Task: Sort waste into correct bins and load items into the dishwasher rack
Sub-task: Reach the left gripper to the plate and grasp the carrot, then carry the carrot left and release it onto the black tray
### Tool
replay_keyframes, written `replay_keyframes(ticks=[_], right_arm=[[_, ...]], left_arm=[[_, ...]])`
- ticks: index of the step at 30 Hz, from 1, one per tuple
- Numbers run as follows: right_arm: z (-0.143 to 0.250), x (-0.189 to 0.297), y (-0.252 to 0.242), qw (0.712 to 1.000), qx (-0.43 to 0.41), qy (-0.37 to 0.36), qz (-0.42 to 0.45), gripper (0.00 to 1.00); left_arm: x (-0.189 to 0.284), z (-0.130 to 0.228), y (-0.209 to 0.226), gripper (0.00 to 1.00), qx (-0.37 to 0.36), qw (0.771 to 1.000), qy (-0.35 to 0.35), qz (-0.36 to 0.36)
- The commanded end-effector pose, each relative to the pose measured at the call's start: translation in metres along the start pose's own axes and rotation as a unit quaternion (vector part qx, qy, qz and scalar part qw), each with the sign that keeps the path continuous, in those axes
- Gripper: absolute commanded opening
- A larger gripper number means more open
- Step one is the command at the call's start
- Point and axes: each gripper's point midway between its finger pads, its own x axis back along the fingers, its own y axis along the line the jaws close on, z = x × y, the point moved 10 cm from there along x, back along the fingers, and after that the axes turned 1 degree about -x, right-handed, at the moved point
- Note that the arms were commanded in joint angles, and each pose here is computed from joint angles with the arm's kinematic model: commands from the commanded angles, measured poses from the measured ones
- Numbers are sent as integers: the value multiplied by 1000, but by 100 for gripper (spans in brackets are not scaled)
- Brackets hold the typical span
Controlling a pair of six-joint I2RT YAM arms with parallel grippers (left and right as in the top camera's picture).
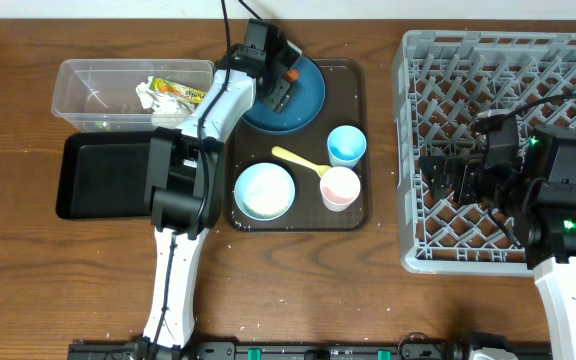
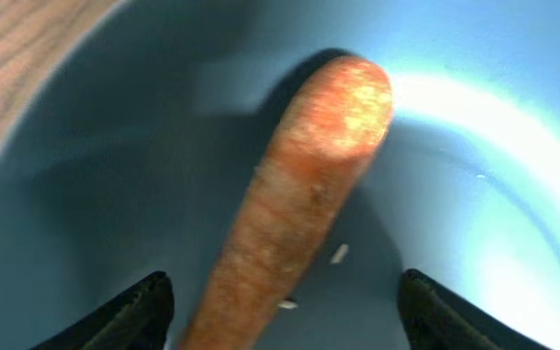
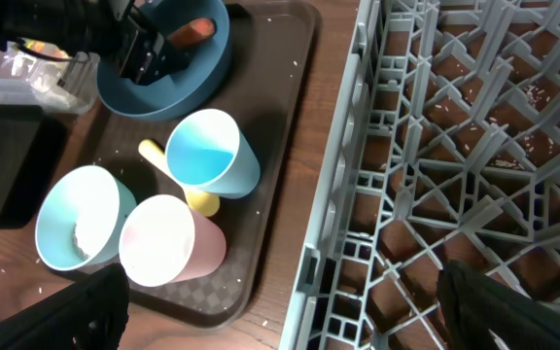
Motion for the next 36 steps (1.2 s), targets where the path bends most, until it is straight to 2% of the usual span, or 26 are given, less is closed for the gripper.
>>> replay_keyframes(ticks=[1, 7, 16, 17, 22, 28, 32, 36], right_arm=[[-6, 4, 1, 1000, -1, -9, -1, 99], [-5, 4, 1, 1000, -2, -7, -1, 98], [-5, 4, 1, 1000, -2, -7, -1, 98], [-5, 4, 1, 1000, -2, -7, -1, 98], [-5, 4, 1, 1000, -2, -7, -1, 98], [-5, 4, 1, 1000, -2, -7, -1, 98], [-5, 4, 1, 1000, -2, -7, -1, 98], [-5, 4, 1, 1000, -1, -7, -1, 98]], left_arm=[[-14, 8, -6, 68, -2, 1000, 15, 22], [-13, 10, -8, 34, 3, 999, 24, 25], [6, 4, -6, 19, 68, 997, 23, 22], [13, 0, -5, 14, 80, 996, 18, 20], [69, -23, 2, 10, 149, 988, -26, 8], [170, -36, 4, 7, 222, 973, -66, -1], [232, -18, 9, 6, 265, 962, -42, -50], [270, 19, 26, 6, 362, 922, 14, -133]])
